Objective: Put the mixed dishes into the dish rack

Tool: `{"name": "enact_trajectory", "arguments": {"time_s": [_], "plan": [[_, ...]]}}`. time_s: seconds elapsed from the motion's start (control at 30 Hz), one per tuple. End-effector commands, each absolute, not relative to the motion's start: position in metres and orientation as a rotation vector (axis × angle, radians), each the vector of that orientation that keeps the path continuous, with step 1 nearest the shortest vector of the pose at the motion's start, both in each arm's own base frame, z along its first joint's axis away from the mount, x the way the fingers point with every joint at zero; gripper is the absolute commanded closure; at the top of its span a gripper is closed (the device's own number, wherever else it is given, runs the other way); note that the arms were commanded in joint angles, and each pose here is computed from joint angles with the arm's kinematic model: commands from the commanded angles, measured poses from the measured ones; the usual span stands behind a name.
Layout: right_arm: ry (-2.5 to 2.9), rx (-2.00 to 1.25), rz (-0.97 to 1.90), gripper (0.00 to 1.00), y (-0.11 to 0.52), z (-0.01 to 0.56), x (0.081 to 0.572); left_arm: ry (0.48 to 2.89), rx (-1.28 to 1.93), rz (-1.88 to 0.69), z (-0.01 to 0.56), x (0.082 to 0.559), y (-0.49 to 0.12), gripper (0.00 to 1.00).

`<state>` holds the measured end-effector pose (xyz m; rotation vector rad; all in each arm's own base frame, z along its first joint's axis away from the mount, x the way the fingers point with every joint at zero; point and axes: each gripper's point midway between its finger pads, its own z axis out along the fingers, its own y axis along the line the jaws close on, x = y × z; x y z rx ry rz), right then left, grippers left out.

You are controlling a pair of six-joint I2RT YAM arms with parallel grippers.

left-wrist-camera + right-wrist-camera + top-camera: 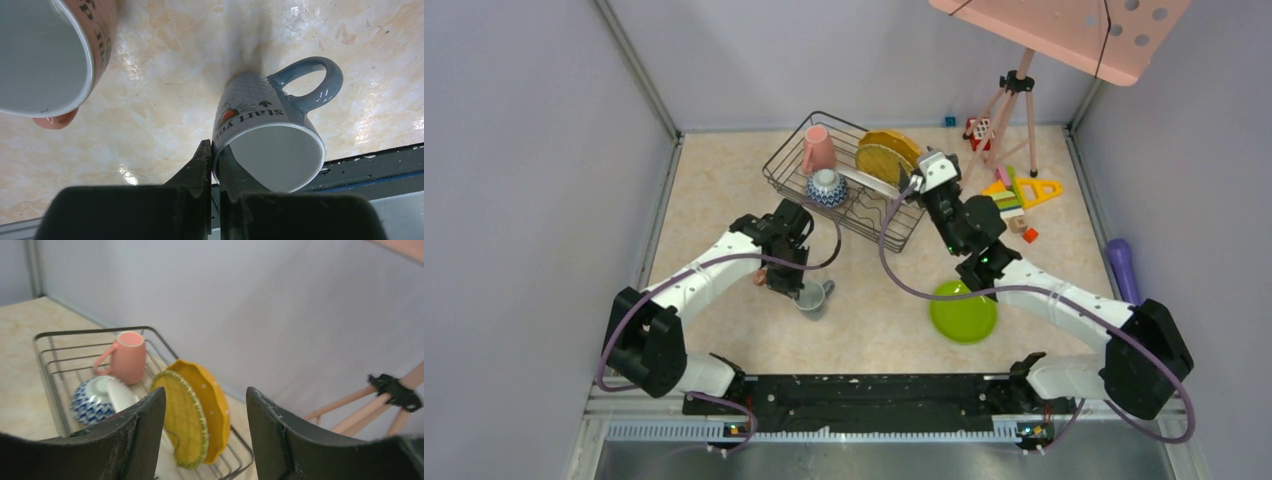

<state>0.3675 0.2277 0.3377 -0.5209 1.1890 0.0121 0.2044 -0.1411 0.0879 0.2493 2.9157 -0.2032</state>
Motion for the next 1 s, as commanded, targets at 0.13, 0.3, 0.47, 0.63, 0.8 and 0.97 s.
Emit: {"name": "enact_trajectory", "arguments": {"time_s": [0.13, 0.3, 0.47, 0.63, 0.8, 0.97], "plan": [[1.578, -0.572, 0.348, 0.57, 0.260, 0.280, 0.346, 2.871, 0.230, -0.192, 0.098, 0.213, -0.142, 0.90], [1.630, -0.565, 0.466, 0.75, 0.279, 0.268, 0.344, 2.866, 0.239, -0.203, 0.100, 0.214, -0.143, 0.81], [1.670, -0.616, 0.500, 0.88, 0.299, 0.246, 0.354, 2.857, 0.258, -0.221, 0.102, 0.212, -0.144, 0.70], [1.711, -0.603, 0.521, 0.93, 0.319, 0.230, 0.374, 2.818, 0.253, -0.238, 0.113, 0.215, -0.145, 0.60], [1.714, -0.513, 0.442, 0.92, 0.322, 0.230, 0.404, 2.743, 0.242, -0.275, 0.139, 0.218, -0.146, 0.55], [1.694, -0.432, 0.208, 0.93, 0.301, 0.238, 0.441, 2.651, 0.227, -0.266, 0.166, 0.224, -0.141, 0.50]]}}
